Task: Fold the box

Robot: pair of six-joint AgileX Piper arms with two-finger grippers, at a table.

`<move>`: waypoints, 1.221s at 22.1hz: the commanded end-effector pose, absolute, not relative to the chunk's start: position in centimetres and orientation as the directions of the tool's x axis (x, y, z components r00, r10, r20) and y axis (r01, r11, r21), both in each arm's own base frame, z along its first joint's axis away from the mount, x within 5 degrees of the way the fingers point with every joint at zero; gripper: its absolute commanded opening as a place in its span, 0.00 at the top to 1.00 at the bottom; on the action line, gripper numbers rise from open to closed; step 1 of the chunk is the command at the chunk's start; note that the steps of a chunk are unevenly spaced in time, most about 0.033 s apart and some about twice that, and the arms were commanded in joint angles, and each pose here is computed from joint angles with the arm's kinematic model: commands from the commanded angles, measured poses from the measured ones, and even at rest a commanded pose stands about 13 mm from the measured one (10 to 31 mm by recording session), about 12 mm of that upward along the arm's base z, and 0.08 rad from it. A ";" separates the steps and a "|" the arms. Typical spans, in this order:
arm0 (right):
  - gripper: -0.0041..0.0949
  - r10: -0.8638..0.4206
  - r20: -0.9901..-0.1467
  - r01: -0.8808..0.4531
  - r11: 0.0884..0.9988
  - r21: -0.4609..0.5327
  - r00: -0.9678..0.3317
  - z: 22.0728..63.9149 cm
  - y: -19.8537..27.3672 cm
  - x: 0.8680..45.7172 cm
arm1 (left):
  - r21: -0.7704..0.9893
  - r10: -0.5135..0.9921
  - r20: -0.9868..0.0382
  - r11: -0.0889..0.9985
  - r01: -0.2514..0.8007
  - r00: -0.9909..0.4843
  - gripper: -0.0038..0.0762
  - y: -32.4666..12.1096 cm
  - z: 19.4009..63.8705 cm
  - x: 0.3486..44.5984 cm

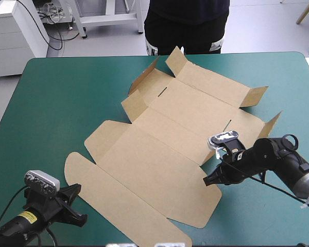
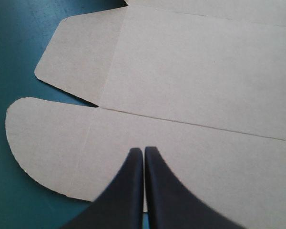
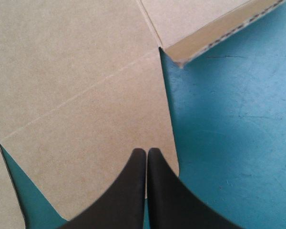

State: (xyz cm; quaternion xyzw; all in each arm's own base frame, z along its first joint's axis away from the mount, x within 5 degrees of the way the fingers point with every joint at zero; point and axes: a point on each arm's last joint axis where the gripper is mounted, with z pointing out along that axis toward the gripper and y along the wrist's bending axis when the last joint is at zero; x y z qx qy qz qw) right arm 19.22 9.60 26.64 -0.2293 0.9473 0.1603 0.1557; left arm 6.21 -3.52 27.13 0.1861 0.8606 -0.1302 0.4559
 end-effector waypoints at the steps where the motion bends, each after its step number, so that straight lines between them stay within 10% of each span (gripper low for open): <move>1: 0.96 -0.364 -0.435 -0.494 0.837 0.235 -0.824 28.0 9.8 19.5 | -0.069 0.153 -0.873 0.900 0.430 -0.462 0.96 -3.6 28.4 6.6; 16: 0.96 -0.356 -0.417 -0.479 0.844 0.241 -0.836 28.2 9.7 19.4 | -0.069 0.153 -0.873 0.900 0.430 -0.462 0.96 -3.6 28.4 6.6; 27: 0.96 -0.347 -0.563 -0.456 0.888 0.062 -0.750 39.3 8.6 20.7 | -0.071 0.152 -0.873 0.900 0.429 -0.463 0.96 -3.6 28.4 6.6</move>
